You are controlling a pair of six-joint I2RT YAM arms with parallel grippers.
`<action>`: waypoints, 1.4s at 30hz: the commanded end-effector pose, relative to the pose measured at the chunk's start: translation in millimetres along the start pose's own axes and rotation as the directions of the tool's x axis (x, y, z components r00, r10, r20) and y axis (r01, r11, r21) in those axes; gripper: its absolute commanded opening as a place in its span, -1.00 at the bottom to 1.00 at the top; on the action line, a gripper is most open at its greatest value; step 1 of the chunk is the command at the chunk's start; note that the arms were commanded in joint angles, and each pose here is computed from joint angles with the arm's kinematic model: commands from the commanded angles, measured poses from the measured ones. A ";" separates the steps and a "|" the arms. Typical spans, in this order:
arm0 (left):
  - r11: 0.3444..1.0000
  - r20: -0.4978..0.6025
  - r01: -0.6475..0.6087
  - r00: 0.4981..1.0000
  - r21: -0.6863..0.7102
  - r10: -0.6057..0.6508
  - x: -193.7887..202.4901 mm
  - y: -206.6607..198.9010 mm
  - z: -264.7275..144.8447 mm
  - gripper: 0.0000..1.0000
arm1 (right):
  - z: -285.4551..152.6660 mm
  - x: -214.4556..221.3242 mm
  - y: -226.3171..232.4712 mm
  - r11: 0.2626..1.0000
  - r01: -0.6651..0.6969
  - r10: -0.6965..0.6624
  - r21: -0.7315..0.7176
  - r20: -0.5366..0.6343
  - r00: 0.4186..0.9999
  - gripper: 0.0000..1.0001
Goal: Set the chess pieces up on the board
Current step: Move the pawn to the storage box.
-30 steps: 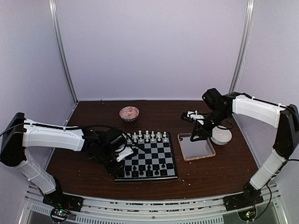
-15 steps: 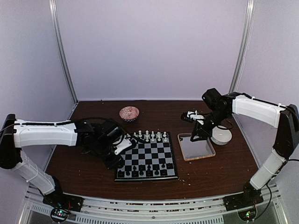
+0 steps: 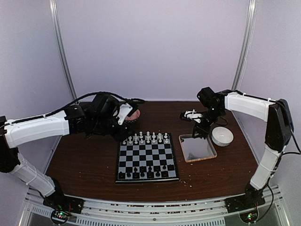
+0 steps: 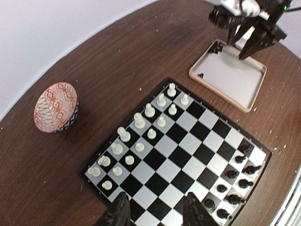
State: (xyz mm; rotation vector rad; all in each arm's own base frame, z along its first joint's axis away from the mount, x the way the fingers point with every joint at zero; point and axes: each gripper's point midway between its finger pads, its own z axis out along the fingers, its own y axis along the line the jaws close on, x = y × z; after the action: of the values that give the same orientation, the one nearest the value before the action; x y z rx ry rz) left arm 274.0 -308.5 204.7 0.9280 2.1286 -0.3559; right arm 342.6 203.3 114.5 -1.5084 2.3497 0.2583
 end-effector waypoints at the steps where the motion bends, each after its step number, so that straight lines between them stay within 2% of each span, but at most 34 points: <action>1: 0.993 0.222 0.074 0.971 0.087 -0.092 -54.9 -11.5 -2.0 -0.21 | 12.9 0.6 -11.6 0.998 0.069 -0.068 0.005 -0.044 0.997 -0.19; 4: 0.990 0.249 0.088 0.962 0.110 -0.113 -58.7 -14.2 -1.9 -0.21 | 25.6 -6.9 -15.8 0.996 0.091 -0.091 -0.014 -0.041 0.995 -0.19; 9: 0.986 0.228 0.096 0.966 0.136 -0.126 -52.8 -18.9 2.7 -0.21 | 50.9 -13.3 -21.2 0.990 0.136 -0.139 -0.035 -0.095 0.986 -0.19; 18: 0.979 0.232 0.112 0.961 0.173 -0.151 -50.4 -24.4 4.1 -0.20 | 71.1 -21.2 -24.2 0.974 0.225 -0.227 -0.030 -0.137 0.964 -0.20; 37: 0.971 0.196 0.115 0.968 0.208 -0.157 -42.9 -31.7 11.9 -0.20 | 103.4 -18.2 -17.6 0.954 0.284 -0.298 -0.100 -0.194 0.935 -0.29; 42: 0.971 0.189 0.116 0.969 0.210 -0.156 -41.6 -32.4 14.5 -0.20 | 108.1 -15.3 -14.0 0.950 0.285 -0.306 -0.126 -0.200 0.931 -0.39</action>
State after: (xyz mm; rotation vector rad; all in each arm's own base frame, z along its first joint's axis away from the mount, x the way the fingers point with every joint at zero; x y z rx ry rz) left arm 274.3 -353.2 223.0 0.8235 2.0161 -0.6816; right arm 384.1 245.0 23.4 -1.9576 2.2521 0.1313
